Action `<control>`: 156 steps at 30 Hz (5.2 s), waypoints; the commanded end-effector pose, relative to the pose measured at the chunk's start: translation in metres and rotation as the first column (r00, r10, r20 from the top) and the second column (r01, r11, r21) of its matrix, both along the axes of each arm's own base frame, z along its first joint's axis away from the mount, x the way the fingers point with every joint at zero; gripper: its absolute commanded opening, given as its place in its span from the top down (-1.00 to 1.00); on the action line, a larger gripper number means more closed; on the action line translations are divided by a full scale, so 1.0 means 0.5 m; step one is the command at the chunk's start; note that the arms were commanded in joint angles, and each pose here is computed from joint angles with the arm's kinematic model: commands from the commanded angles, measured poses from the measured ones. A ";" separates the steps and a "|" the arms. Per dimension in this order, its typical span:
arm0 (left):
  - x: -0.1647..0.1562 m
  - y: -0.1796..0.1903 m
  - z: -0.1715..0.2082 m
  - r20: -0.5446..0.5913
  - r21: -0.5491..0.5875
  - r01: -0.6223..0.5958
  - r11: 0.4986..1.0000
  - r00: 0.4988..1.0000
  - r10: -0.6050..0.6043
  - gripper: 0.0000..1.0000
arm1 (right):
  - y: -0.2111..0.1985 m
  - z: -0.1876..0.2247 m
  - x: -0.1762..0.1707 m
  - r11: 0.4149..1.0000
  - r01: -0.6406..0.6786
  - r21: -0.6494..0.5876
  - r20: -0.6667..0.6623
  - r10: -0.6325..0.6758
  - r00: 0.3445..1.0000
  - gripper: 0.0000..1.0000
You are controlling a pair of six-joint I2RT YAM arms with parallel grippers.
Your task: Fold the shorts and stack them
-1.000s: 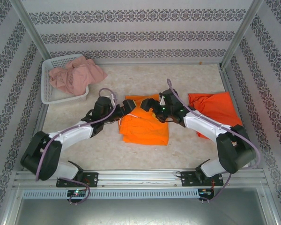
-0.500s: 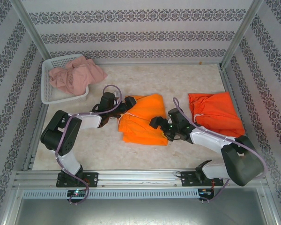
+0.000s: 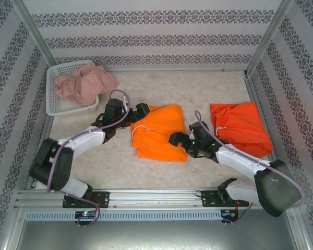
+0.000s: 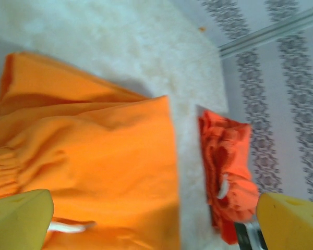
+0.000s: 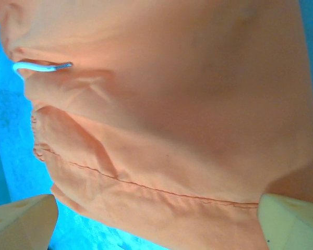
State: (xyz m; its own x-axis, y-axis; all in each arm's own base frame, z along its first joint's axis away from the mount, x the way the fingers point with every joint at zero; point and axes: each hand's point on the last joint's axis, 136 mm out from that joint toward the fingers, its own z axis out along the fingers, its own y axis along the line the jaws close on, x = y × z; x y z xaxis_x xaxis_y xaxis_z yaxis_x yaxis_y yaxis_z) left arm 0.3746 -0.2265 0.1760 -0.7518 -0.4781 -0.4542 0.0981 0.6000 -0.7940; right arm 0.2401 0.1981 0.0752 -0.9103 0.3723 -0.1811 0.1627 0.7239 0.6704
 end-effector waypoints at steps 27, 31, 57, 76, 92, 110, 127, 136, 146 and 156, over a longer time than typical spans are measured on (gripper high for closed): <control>-0.188 0.024 -0.261 -0.202 0.195 0.061 0.979 0.979 -0.020 -1.00 | -0.116 0.110 0.127 0.957 -0.154 -0.244 0.206 0.207 0.956 -0.95; -0.189 0.024 -0.257 -0.200 0.191 0.061 0.980 0.979 -0.022 -1.00 | -0.087 0.090 0.153 0.959 -0.222 -0.178 0.153 0.250 0.956 -0.95; -0.190 0.024 -0.276 -0.214 0.187 0.057 0.981 0.977 -0.016 -1.00 | -0.023 -0.073 0.199 0.940 -0.303 -0.156 -0.061 0.297 0.953 -0.16; -0.192 0.025 -0.276 -0.214 0.184 0.055 0.981 0.977 -0.015 -1.00 | -0.020 -0.114 0.187 0.943 -0.295 -0.152 -0.122 0.278 0.953 0.09; -0.185 0.025 -0.194 -0.143 0.130 0.021 0.991 0.990 -0.002 -1.00 | -0.070 0.010 0.206 0.910 -0.190 -0.369 0.032 0.217 0.976 1.00; -0.193 0.052 -0.129 -0.061 0.131 -0.022 0.991 0.998 0.030 -1.00 | -0.237 0.173 0.198 0.705 -0.254 -0.662 -0.048 0.299 0.953 1.00; -0.189 0.059 -0.127 -0.035 0.107 -0.013 0.994 0.999 0.017 -1.00 | -0.389 0.358 0.189 0.552 -0.208 -0.808 -0.104 0.214 0.971 1.00; -0.188 0.065 -0.127 -0.037 0.102 -0.019 0.995 0.999 0.023 -1.00 | -0.467 0.426 0.194 0.489 -0.143 -0.860 -0.078 0.152 0.985 1.00; -0.185 0.069 -0.133 -0.047 0.108 -0.021 0.994 0.999 0.026 -1.00 | -0.570 0.393 0.218 0.413 -0.132 -0.901 -0.127 0.039 0.991 1.00; -0.178 0.074 -0.139 -0.058 0.118 -0.022 0.993 0.998 0.029 -1.00 | -0.695 0.365 0.242 0.268 -0.118 -0.956 -0.156 -0.125 0.980 1.00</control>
State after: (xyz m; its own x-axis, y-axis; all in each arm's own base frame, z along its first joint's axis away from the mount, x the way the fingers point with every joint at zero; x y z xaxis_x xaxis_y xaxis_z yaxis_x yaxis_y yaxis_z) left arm 0.2818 -0.1907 0.1045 -0.7730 -0.4525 -0.4446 0.0140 0.6885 -0.7251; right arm 0.3590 -0.1235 0.2525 -0.9672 0.0250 -0.2529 0.1417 0.8790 -0.4552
